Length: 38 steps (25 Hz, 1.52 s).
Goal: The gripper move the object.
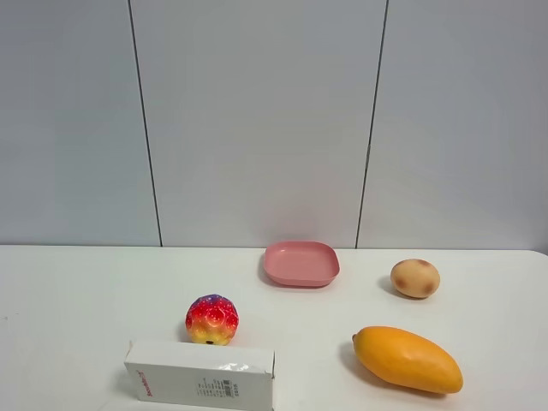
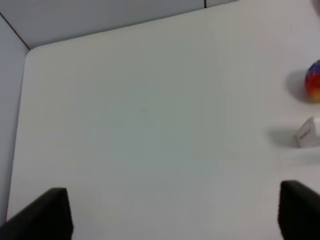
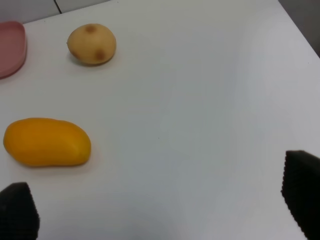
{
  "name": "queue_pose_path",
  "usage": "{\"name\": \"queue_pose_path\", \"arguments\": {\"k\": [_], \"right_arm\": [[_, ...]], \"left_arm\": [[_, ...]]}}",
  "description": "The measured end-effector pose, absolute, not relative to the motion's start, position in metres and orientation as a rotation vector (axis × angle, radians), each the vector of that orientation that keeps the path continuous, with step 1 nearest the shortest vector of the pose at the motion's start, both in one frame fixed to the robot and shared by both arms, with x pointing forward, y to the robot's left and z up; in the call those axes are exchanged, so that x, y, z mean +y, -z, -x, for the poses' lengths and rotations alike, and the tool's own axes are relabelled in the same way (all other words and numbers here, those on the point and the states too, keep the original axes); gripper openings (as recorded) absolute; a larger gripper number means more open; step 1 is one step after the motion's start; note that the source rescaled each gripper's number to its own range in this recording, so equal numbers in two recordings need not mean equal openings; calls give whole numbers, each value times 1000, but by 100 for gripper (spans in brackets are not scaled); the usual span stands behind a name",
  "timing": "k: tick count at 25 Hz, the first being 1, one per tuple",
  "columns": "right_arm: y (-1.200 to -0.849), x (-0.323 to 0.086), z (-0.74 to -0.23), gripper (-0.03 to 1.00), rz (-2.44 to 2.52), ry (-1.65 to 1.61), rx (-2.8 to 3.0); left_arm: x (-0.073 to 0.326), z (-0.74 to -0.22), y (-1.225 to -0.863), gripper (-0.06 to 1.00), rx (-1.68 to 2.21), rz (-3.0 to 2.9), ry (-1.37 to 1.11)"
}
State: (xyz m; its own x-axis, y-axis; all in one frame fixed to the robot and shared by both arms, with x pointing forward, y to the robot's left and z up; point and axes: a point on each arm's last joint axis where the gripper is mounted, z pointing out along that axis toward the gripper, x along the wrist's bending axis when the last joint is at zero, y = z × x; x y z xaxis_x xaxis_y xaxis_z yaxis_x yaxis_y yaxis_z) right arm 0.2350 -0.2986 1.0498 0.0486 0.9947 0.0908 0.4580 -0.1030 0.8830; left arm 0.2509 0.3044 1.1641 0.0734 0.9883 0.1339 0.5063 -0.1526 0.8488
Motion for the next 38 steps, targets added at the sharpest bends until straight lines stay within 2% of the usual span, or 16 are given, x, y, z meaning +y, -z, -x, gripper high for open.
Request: {"name": "queue_pose_path", "arguments": {"k": [4,10,17,38], "right_arm": [[-1050,-299,-235,100,-1646,-999,1483],[-1050,-299,-235,100,-1646,-999,1483],[-1050,-299,-235,100,-1646,-999,1483],[-1050,-299,-235,100,-1646,-999,1483]], "left_arm": [[305,-224,-1134,97,1484,-1657,-1003],[308,-210,-1093,98,1546,-1567,-993],[304,-221,-1057,98,1581,-1614,-898],[303,-233,-1054,98,1500,-1579,-967]]}}
